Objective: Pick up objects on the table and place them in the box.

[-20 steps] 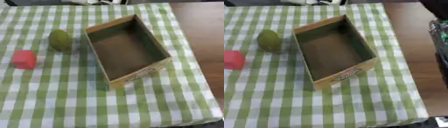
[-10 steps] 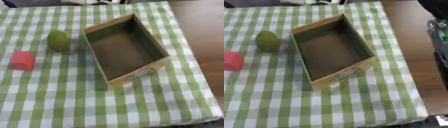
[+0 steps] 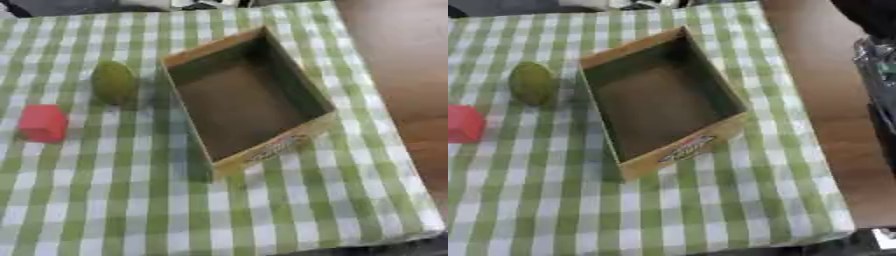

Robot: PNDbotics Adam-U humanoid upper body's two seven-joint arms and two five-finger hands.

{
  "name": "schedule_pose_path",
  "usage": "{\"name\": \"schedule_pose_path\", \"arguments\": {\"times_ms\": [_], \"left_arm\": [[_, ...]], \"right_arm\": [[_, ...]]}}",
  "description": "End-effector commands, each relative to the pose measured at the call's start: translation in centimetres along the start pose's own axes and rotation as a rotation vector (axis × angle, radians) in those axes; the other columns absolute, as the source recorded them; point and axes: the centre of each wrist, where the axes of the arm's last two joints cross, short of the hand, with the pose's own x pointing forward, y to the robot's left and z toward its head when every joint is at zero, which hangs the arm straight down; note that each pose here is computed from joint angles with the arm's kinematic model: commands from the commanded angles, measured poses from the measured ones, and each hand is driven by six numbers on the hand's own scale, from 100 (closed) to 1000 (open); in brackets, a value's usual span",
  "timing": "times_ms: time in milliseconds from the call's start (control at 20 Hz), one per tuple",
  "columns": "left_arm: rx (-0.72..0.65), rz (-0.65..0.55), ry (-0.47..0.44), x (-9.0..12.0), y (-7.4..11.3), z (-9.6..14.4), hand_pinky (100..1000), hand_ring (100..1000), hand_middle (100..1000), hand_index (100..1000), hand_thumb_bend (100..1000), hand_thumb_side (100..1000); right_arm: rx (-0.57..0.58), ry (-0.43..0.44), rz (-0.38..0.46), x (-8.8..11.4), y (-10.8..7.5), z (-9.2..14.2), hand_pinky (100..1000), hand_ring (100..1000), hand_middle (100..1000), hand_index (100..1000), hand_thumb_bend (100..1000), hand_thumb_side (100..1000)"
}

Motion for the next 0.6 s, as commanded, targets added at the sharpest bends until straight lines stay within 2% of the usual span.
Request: {"name": "schedule_pose_path", "arguments": {"times_ms": [50,100,150,200,350,600], "left_arm": [[-0.159,-0.117,0.055,-1.2,1.8,-0.8,880,845,850,921,202,326],[-0.204,-0.132,0.069,-1.6,1.9,-1.1,890,854,854,920,246,281],[-0.245,-0.144,0.081,-2.1,2.1,-1.5,891,855,855,920,253,272],[-0.284,-0.154,0.09,-2.4,2.1,-1.9,901,865,861,921,326,219],[-0.382,-0.182,0.105,-3.2,2.0,-3.0,912,876,865,915,411,131],[-0.481,-0.212,0.102,-3.8,1.2,-4.7,915,882,868,904,438,100]], "right_arm": [[0.029,-0.046,0.012,0.4,-0.4,-1.2,857,564,516,793,100,252],[0.031,-0.048,0.009,0.4,-0.4,-1.3,858,564,516,794,100,256],[0.033,-0.049,0.007,0.4,-0.4,-1.3,858,564,516,794,100,256],[0.034,-0.05,0.005,0.4,-0.3,-1.3,858,564,515,794,100,260],[0.037,-0.053,-0.001,0.4,-0.3,-1.4,858,564,514,794,100,266],[0.039,-0.059,-0.011,0.4,-0.1,-1.6,859,565,513,794,100,277]]}}
